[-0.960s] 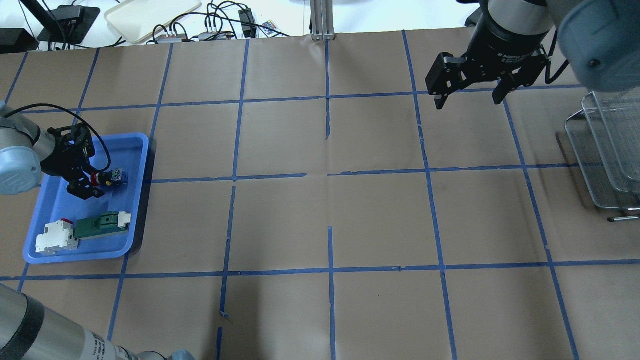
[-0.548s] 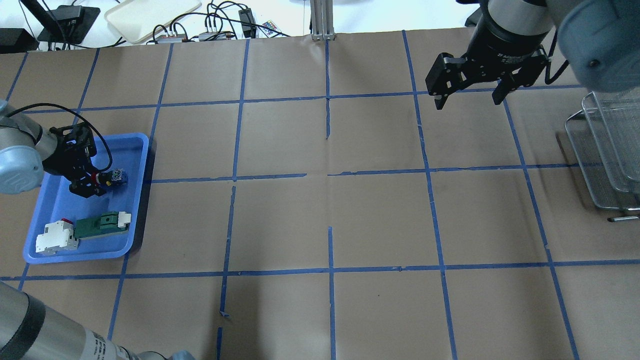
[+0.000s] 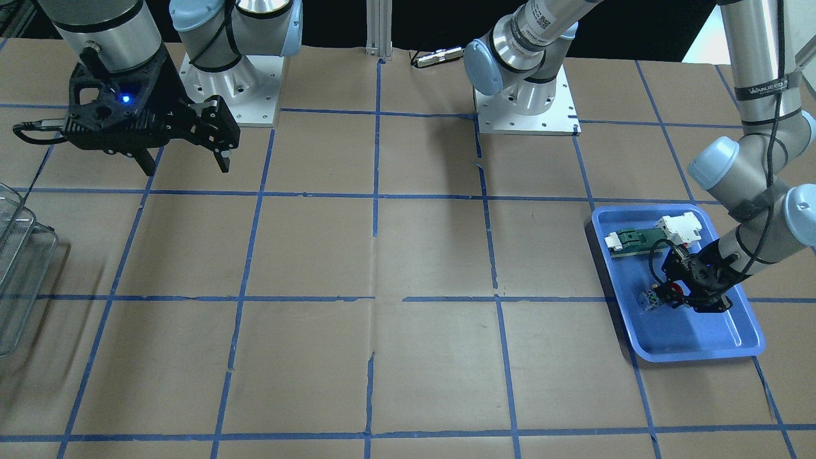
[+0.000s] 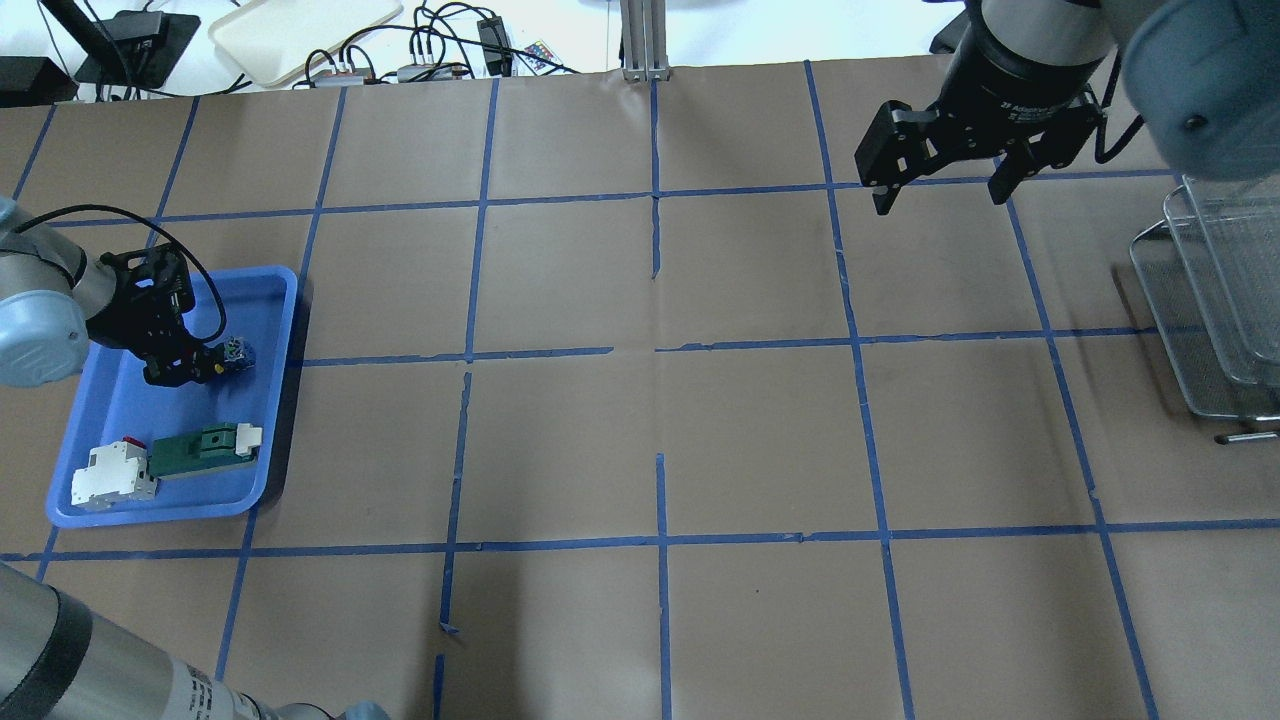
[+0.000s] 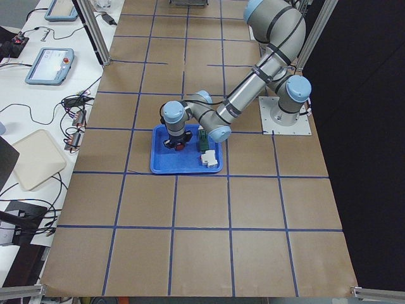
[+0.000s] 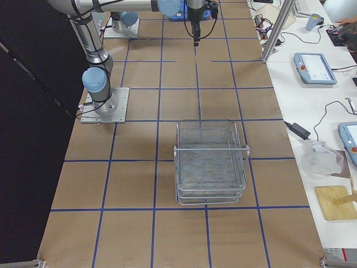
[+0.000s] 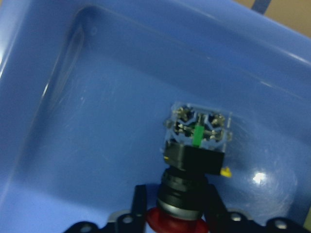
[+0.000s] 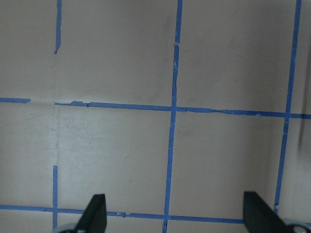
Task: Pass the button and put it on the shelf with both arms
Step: 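Close the left gripper on the red button's cap, then lift the button and carry it toward the right gripper while the right arm lowers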
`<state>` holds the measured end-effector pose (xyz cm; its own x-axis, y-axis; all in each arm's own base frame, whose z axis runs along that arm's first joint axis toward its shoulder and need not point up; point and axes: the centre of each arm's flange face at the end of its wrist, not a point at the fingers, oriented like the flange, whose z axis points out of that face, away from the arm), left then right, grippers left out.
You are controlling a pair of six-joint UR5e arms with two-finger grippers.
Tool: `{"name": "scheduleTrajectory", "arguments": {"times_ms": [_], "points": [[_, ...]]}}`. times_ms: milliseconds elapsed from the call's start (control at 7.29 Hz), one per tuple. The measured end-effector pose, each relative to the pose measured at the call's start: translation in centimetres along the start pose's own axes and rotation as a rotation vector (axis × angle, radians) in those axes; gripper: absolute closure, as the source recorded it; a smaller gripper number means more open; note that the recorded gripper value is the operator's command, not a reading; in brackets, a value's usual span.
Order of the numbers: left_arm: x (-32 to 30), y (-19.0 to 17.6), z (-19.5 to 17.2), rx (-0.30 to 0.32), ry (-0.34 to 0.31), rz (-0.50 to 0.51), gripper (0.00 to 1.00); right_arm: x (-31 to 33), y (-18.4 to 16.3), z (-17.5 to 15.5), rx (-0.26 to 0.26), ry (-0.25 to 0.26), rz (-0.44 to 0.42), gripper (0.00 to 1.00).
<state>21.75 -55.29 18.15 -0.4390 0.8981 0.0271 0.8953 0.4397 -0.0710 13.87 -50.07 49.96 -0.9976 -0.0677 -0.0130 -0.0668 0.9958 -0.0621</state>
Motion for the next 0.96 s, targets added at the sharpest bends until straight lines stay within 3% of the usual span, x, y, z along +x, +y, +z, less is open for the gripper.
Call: {"name": "scheduleTrajectory", "arguments": {"times_ms": [411,685,960], "points": [[1.1,-5.9,-3.9,0.061,-0.023,0.100,1.00,0.0,0.0,-0.9,0.020,0.001,0.004,0.00],[3.4,-12.2,-8.8,0.117,0.019,0.190,1.00,0.4,-0.3,-1.2,0.026,-0.005,0.007,0.00],[7.8,-19.8,-13.1,0.239,0.087,0.279,1.00,1.8,-0.6,-1.5,0.021,-0.017,-0.056,0.00]]}}
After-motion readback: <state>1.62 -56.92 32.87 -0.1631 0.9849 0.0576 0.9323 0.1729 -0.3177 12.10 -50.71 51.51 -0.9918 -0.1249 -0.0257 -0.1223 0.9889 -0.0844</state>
